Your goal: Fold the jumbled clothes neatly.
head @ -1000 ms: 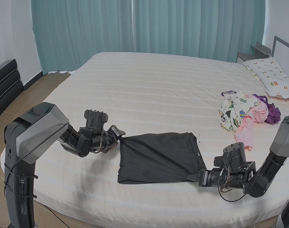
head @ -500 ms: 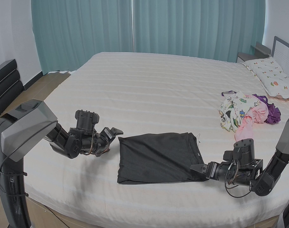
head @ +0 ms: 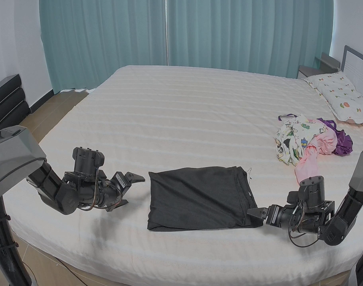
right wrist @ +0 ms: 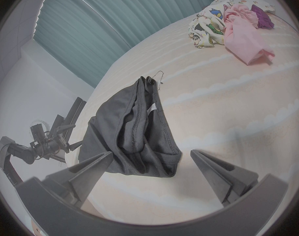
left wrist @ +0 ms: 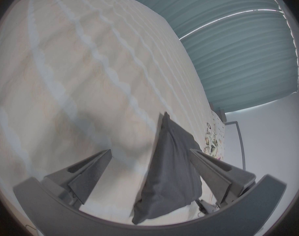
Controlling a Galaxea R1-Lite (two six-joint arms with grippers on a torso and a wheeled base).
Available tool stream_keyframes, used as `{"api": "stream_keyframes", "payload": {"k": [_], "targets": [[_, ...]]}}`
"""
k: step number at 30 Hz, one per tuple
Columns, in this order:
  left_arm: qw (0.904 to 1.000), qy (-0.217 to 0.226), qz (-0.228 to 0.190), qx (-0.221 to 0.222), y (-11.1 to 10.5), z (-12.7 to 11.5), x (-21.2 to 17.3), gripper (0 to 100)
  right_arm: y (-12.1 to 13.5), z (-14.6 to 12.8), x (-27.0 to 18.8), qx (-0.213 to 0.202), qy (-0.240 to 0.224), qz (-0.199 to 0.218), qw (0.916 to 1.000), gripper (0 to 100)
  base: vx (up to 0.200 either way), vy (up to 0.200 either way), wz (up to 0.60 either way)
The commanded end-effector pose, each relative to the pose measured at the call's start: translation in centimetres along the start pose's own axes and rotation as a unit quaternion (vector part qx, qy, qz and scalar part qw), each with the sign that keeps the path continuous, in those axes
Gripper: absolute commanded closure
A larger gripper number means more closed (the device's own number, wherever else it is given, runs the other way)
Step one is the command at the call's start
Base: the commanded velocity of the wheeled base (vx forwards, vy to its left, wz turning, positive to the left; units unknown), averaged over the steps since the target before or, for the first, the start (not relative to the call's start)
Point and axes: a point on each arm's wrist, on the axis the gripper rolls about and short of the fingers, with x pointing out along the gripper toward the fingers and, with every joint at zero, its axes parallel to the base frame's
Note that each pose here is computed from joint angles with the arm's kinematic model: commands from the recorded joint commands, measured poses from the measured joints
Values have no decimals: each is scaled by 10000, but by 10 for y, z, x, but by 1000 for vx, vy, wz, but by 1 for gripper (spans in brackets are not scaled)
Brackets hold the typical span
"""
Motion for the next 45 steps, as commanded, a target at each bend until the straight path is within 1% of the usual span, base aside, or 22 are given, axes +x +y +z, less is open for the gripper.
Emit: {"api": "stream_keyframes", "payload": {"k": [1, 4, 5, 7, 14, 20, 23, 25, 26, 30, 37, 45], "targets": [[9992, 287, -241, 152, 4, -24, -18, 0, -6, -6, 7, -36, 171, -88, 9998, 0, 0, 0, 0], [9986, 385, -298, 207, 5, -31, -18, 0, -6, -6, 7, -34, 177, -57, 9998, 0, 0, 0, 0], [9978, 513, -319, 281, 3, -38, -14, 0, -5, -6, 8, -37, 188, 11, 9998, 0, 0, 0, 0], [9968, 604, -367, 374, -3, -45, -11, 0, -5, -6, 9, -35, 170, 63, 9998, 0, 0, 0, 0], [9940, 906, -299, 534, -5, -65, 3, 0, -6, -7, 13, -2, 144, 91, 9999, 0, 0, 0, 0], [9934, 977, -240, 543, -3, -69, 7, 0, -9, -9, 21, -4, 88, 142, 9999, 0, 0, 0, 0], [9932, 1011, -206, 540, -1, -70, 11, 0, -10, -9, 27, -10, -35, 244, 9997, 0, 0, 0, 0], [9932, 1011, -206, 540, -1, -69, 14, 0, -12, -11, 31, -17, -34, 270, 9996, 0, 0, 0, 0], [9932, 1012, -189, 537, 0, -70, 14, 100, -11, -12, 33, -27, -31, 284, 9996, 100, 0, 0, 0], [9927, 1053, -186, 558, -1, -73, 15, 100, -12, -14, 29, -30, -50, 298, 9995, 100, 0, 0, 0], [9922, 1124, -80, 530, 4, -77, 9, 100, -14, -16, 18, 0, -41, 247, 9997, 100, 0, 0, 0], [9932, 1053, -89, 480, 4, -77, -14, 100, -8, -15, -8, 103, -142, 371, 9992, 100, 0, 0, 0]]}}
